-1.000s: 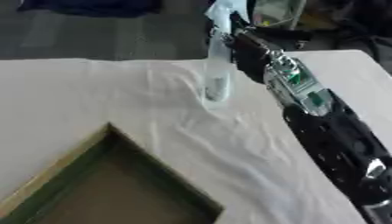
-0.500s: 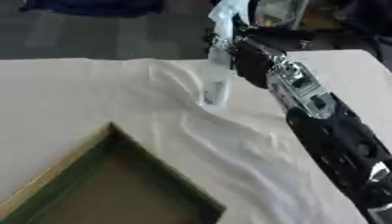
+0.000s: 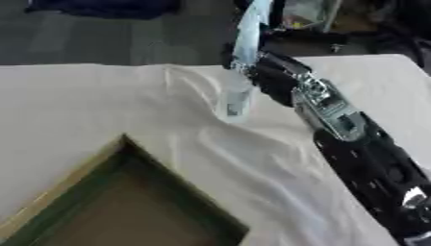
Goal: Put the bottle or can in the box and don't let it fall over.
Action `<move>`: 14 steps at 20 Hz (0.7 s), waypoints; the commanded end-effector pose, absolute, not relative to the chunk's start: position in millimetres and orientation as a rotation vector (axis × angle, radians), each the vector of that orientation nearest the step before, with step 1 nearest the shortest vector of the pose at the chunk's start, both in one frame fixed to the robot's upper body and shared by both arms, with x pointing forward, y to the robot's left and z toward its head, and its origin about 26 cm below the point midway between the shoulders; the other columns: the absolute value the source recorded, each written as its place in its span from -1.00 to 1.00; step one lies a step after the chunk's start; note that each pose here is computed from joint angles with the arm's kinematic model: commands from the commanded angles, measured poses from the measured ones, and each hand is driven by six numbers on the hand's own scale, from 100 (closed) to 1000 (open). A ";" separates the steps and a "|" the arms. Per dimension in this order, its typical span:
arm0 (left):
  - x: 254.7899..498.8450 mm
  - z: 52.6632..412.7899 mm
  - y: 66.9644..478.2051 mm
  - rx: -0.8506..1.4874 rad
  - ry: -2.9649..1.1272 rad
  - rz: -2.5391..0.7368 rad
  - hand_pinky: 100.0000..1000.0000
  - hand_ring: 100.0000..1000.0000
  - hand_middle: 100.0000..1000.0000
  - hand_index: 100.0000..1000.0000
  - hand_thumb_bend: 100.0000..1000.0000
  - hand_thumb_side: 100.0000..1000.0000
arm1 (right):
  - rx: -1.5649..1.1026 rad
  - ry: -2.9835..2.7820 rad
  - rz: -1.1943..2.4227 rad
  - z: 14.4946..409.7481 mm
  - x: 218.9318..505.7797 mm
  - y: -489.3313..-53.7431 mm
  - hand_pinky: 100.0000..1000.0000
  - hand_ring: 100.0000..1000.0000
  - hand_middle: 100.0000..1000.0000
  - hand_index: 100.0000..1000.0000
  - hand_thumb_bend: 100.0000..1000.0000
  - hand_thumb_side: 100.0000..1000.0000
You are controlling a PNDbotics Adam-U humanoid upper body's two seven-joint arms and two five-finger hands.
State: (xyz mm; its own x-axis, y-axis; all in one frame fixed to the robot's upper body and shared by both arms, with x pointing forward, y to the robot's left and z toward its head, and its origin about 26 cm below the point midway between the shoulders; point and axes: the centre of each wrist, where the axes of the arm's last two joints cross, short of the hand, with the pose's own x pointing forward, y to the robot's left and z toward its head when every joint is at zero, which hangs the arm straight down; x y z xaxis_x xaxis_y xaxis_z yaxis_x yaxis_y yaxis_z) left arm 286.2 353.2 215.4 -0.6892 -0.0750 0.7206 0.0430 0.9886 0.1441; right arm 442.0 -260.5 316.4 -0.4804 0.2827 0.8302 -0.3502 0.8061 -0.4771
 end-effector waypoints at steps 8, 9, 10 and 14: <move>283.1 221.3 356.7 0.050 -2.335 -0.209 0.99 1.00 0.98 0.38 -1.00 0.46 | 0.026 -1.962 0.792 307.1 444.3 -250.8 1.00 1.00 1.00 1.00 -1.00 -0.18; 283.1 221.3 356.7 0.050 -2.334 -0.208 0.99 1.00 0.98 0.39 -1.00 0.46 | 0.027 -1.958 0.793 304.6 444.9 -249.8 1.00 1.00 1.00 1.00 -1.00 -0.18; 283.2 221.2 356.6 0.049 -2.334 -0.207 0.99 1.00 0.98 0.39 -1.00 0.46 | 0.028 -1.953 0.794 301.8 445.7 -248.8 1.00 1.00 0.99 1.00 -1.00 -0.18; 282.9 220.5 356.9 0.051 -2.331 -0.205 0.99 1.00 0.98 0.39 -1.00 0.46 | 0.029 -1.949 0.796 294.3 448.2 -247.6 1.00 1.00 0.92 1.00 -1.00 -0.18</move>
State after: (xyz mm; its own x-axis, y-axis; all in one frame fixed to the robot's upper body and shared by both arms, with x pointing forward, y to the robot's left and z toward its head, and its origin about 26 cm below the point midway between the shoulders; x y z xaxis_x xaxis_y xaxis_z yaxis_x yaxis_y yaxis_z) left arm 285.7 353.5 213.7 -0.6842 -0.0752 0.7254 0.0431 0.9888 0.1432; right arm 448.9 -248.4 287.9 -0.4888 0.3004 0.8190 -0.3529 0.7905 -0.5006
